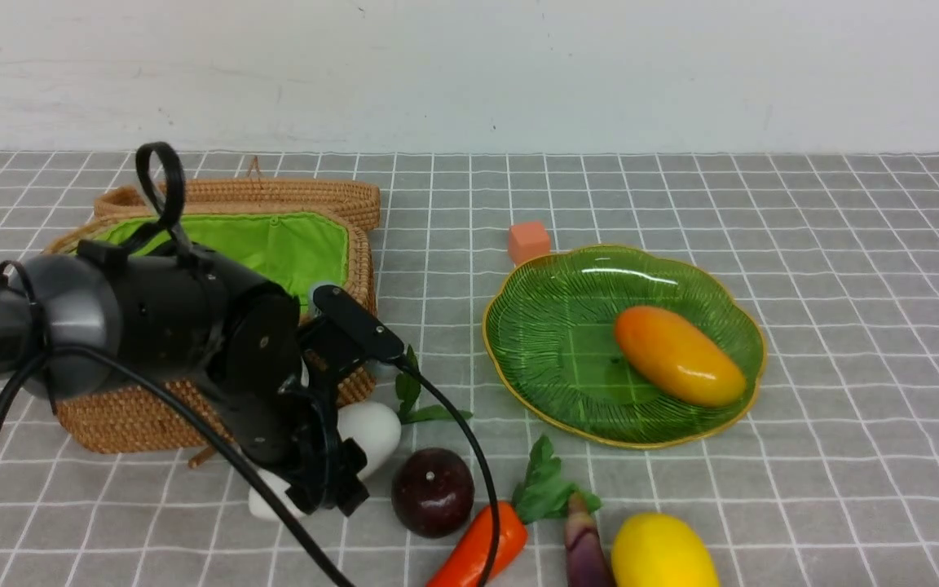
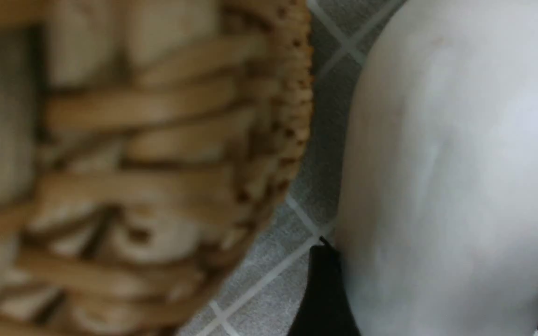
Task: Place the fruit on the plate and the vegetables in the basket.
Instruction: Take a daikon with your left arm and place it on the basket on the left.
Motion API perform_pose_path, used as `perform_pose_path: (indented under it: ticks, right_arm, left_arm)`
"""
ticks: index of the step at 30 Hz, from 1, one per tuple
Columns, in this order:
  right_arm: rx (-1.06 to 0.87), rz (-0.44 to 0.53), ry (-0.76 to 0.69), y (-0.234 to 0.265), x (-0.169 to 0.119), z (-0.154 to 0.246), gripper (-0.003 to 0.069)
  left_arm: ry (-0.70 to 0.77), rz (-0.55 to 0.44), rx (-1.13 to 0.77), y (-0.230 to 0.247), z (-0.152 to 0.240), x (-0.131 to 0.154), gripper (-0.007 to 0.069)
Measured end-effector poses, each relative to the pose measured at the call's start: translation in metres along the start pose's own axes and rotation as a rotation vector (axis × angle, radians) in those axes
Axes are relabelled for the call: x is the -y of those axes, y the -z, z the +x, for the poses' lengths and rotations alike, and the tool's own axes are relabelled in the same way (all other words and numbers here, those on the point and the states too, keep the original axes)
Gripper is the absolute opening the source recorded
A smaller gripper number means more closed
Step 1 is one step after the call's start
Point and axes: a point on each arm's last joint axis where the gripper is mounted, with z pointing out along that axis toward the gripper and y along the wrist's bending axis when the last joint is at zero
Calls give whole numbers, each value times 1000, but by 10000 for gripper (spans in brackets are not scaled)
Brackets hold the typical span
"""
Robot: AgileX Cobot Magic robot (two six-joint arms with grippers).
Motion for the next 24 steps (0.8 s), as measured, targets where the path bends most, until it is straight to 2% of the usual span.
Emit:
perform_pose_path:
  ticks: [12,24]
  right_arm:
    - [0,0,0,0,0,0,240]
    - [0,0,0,0,0,0,240]
  left_arm:
    - [13,10,-20,19,4,0,507]
    - [-87,16,99,116,21,3,507]
